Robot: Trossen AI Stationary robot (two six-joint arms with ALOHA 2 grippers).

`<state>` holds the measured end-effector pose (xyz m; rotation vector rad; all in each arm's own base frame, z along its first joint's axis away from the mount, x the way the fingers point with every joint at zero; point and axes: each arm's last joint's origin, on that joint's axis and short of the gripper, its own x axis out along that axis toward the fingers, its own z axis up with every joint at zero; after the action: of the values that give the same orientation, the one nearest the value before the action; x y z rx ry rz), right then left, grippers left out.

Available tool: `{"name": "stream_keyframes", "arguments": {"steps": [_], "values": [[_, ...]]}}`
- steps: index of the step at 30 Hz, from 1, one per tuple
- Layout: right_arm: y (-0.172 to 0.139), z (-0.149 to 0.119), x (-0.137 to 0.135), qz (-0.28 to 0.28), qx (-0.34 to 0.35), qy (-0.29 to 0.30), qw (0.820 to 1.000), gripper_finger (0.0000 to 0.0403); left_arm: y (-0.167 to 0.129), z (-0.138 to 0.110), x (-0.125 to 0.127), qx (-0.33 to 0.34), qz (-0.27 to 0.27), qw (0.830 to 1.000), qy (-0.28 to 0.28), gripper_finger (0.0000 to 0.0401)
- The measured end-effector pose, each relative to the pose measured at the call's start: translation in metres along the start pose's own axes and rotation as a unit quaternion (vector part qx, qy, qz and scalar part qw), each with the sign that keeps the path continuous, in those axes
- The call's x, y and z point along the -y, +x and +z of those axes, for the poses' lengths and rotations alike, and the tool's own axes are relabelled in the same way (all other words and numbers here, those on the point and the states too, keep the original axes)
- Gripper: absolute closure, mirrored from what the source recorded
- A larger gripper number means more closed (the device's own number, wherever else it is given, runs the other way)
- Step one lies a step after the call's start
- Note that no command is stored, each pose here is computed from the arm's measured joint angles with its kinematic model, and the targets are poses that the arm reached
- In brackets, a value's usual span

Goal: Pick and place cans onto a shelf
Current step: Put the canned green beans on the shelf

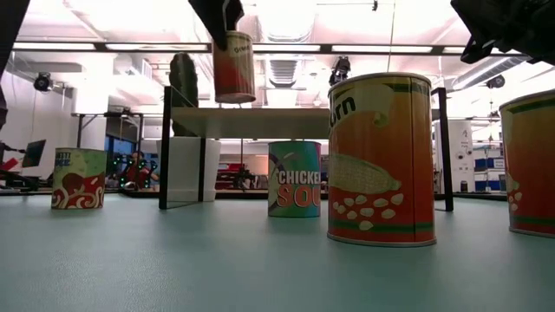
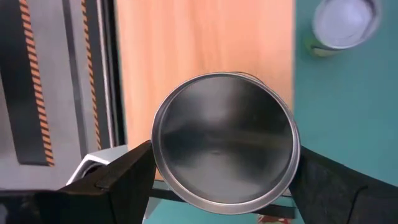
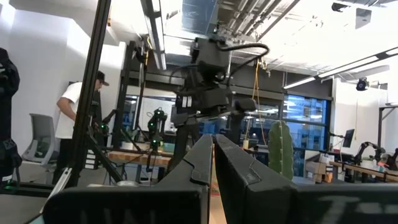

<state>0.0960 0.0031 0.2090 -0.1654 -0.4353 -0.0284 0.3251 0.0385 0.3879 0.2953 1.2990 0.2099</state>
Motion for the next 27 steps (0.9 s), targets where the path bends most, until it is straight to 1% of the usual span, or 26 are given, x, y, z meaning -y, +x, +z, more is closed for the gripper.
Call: {"name": "stream_keyframes", "arguments": {"steps": [4, 13, 20, 22, 27], "values": [[0.0, 0.0, 0.0, 0.0, 0.0, 0.0, 1.0, 0.0394, 0.004, 0.0, -0.002, -0.004, -0.001, 1.0, 0.012, 0.0109], [0.0, 0.0, 0.0, 0.0, 0.0, 0.0, 1.0, 0.0394, 0.021, -0.003, 0.004, -0.031, -0.007, 0.998, 0.045, 0.0109], [0.0, 0.0, 0.0, 0.0, 0.0, 0.0, 1.0, 0.0394, 0.022, -0.001, 0.004, -0.025, -0.005, 0.999, 0.046, 0.0106], [0.0, 0.0, 0.0, 0.0, 0.0, 0.0, 1.0, 0.0394, 0.022, -0.001, 0.004, -0.026, -0.002, 0.999, 0.046, 0.0089], [0.0, 0.0, 0.0, 0.0, 0.0, 0.0, 1.0, 0.0394, 0.022, -0.001, 0.003, -0.026, 0.001, 0.999, 0.046, 0.0026]]}}
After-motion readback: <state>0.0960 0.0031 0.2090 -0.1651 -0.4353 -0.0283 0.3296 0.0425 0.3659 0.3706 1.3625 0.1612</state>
